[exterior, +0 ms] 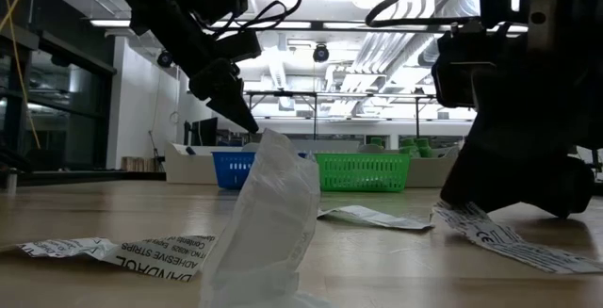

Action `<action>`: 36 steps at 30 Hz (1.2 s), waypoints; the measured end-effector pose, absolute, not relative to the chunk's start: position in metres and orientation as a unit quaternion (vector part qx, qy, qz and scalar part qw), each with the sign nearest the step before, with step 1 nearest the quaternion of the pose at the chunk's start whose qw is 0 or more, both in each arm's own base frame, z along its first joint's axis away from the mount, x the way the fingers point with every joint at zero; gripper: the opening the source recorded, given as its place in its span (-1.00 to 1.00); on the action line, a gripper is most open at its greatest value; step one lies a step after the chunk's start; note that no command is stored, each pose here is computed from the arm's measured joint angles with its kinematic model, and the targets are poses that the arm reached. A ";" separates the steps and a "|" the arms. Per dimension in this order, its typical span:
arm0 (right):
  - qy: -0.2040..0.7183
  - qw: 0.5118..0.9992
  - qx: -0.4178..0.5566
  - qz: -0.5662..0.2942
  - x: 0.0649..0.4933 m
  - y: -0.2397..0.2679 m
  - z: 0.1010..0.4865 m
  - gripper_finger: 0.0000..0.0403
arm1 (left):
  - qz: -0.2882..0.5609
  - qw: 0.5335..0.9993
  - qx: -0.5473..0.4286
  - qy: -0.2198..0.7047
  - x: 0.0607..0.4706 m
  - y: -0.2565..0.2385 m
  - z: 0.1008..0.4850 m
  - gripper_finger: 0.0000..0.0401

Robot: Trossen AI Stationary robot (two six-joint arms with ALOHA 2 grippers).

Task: Pick & Place Travel size toiletries
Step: Put the white bandage pad into the blue basket

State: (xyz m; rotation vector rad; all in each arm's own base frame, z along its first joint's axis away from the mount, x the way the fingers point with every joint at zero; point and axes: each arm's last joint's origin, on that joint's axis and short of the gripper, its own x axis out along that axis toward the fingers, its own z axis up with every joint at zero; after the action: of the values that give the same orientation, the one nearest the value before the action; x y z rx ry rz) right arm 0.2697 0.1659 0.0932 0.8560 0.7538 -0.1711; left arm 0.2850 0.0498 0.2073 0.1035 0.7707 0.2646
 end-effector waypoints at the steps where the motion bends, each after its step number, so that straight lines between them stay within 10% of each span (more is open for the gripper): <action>1: 0.358 0.838 0.405 -0.079 0.270 0.166 0.093 -0.71 | 0.129 0.917 0.050 0.375 0.285 0.050 0.207 -0.48; 8: 0.361 0.837 0.404 -0.077 0.269 0.166 0.093 -0.97 | 0.130 0.916 0.047 0.376 0.285 0.050 0.207 -0.48; 36: 0.364 0.880 0.288 -0.099 0.249 0.149 0.139 -0.98 | 0.141 0.916 0.019 0.376 0.284 0.050 0.206 -0.48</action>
State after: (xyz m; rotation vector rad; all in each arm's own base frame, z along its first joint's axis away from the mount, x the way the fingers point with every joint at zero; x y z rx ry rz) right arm 0.2492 0.1486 0.1394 0.6004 0.7591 -0.2059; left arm 0.2842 0.0497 0.2064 0.0392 0.7731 0.2901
